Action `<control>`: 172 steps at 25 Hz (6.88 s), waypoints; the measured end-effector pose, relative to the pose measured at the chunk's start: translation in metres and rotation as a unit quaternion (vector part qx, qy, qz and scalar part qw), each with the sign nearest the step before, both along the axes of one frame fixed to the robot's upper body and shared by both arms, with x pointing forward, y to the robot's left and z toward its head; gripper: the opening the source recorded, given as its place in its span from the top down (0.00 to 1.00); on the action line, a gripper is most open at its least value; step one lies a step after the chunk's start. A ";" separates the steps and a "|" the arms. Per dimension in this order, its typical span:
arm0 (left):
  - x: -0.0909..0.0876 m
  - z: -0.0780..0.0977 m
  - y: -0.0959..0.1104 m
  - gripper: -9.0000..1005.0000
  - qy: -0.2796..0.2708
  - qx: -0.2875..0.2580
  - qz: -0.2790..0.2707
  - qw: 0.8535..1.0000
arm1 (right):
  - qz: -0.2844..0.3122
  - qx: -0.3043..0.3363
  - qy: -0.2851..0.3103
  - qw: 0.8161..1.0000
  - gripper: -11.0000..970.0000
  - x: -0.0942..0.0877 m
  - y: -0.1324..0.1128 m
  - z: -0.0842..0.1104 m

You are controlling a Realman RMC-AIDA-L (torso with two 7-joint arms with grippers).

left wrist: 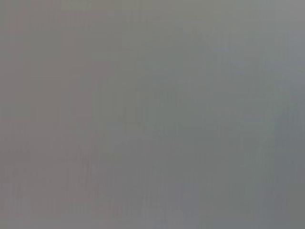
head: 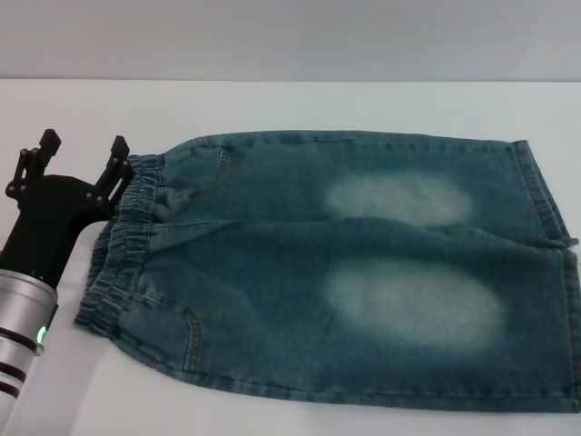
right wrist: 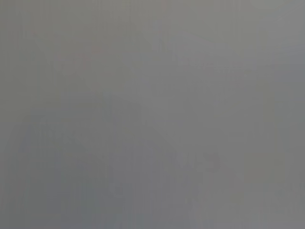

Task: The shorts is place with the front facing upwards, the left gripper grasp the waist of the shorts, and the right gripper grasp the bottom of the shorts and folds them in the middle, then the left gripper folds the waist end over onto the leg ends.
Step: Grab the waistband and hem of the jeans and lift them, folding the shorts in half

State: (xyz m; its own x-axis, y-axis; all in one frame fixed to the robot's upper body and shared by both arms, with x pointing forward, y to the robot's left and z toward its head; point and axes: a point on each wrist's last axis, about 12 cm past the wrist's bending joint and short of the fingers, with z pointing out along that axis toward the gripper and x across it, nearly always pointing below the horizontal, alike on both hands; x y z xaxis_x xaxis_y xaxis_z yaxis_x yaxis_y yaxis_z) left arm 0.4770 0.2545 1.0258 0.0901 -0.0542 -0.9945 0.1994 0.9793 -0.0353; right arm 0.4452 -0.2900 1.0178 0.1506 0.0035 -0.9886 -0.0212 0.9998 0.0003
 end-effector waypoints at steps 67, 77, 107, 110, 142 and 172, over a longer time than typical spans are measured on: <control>0.030 0.151 0.007 0.19 0.444 0.140 -0.033 0.885 | 0.060 0.096 0.398 0.910 0.15 0.052 -0.022 0.184; 0.018 0.150 0.010 0.20 0.503 0.150 -0.036 0.850 | 0.075 0.141 0.473 0.867 0.15 0.025 -0.034 0.185; 0.026 0.109 -0.005 0.22 0.573 0.154 -0.060 0.803 | 0.060 0.153 0.490 0.856 0.15 0.028 -0.043 0.171; 0.026 0.109 -0.005 0.22 0.571 0.154 -0.060 0.804 | 0.061 0.151 0.490 0.856 0.15 0.028 -0.042 0.171; 0.037 0.100 -0.014 0.37 0.581 0.169 -0.074 0.793 | 0.075 0.141 0.491 0.857 0.15 0.030 -0.034 0.173; 0.039 0.114 -0.024 0.64 0.568 0.184 -0.089 0.797 | 0.087 0.142 0.567 0.807 0.15 0.003 -0.028 0.155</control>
State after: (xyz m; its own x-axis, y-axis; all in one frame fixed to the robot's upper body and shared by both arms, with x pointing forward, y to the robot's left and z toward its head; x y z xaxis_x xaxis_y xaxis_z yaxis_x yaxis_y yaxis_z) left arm 0.5160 0.2307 1.1394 -0.8569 0.3492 -0.3792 0.3810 0.9245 -0.0096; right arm 0.4481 -0.3182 1.1733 -0.8770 0.1775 -0.4465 0.0138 0.9381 0.3460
